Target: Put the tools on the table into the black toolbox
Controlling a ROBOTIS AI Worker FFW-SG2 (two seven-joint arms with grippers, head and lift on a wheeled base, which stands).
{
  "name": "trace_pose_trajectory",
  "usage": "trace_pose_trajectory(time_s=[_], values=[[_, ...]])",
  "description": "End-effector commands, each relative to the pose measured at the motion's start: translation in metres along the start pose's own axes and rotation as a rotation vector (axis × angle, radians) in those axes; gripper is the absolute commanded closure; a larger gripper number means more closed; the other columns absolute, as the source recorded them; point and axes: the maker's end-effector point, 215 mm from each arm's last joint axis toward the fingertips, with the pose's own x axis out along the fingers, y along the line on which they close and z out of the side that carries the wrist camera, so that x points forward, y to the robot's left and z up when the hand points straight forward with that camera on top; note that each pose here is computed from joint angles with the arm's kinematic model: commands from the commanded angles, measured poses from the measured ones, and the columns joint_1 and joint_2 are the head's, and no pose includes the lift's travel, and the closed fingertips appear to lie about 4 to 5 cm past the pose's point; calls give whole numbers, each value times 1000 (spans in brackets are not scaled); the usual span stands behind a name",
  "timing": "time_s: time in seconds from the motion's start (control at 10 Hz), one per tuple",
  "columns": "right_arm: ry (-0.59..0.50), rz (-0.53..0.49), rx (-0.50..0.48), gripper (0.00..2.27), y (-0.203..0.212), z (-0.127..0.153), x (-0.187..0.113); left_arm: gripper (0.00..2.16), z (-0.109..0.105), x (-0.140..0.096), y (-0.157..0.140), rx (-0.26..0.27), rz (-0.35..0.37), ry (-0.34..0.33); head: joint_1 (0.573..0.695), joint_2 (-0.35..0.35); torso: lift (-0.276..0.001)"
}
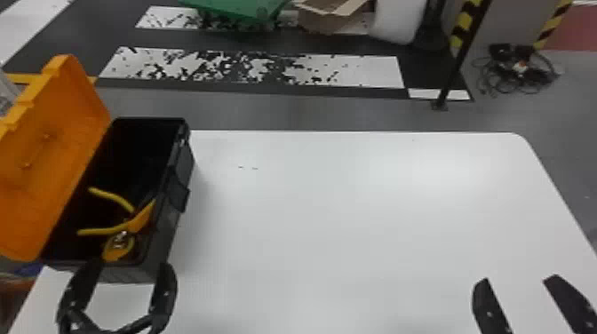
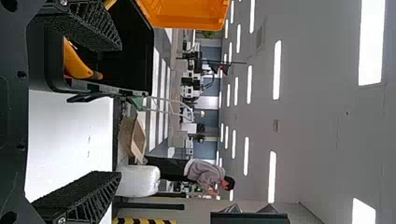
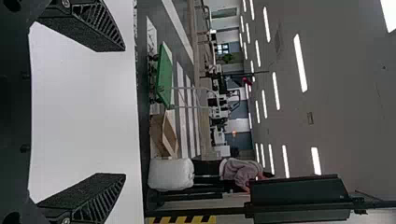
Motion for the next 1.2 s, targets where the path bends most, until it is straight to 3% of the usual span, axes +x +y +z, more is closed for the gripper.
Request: trace_pose_trajectory(time_s=[0.0,1.1], values=[[2,-2,1,43,0,-1,-1,39,-1,-1,0,-1,1,3,695,10,-75],[-4,-2,-1,43,0,0,-1,43,-1,-3,0,-5,1,5,695,11,-75]])
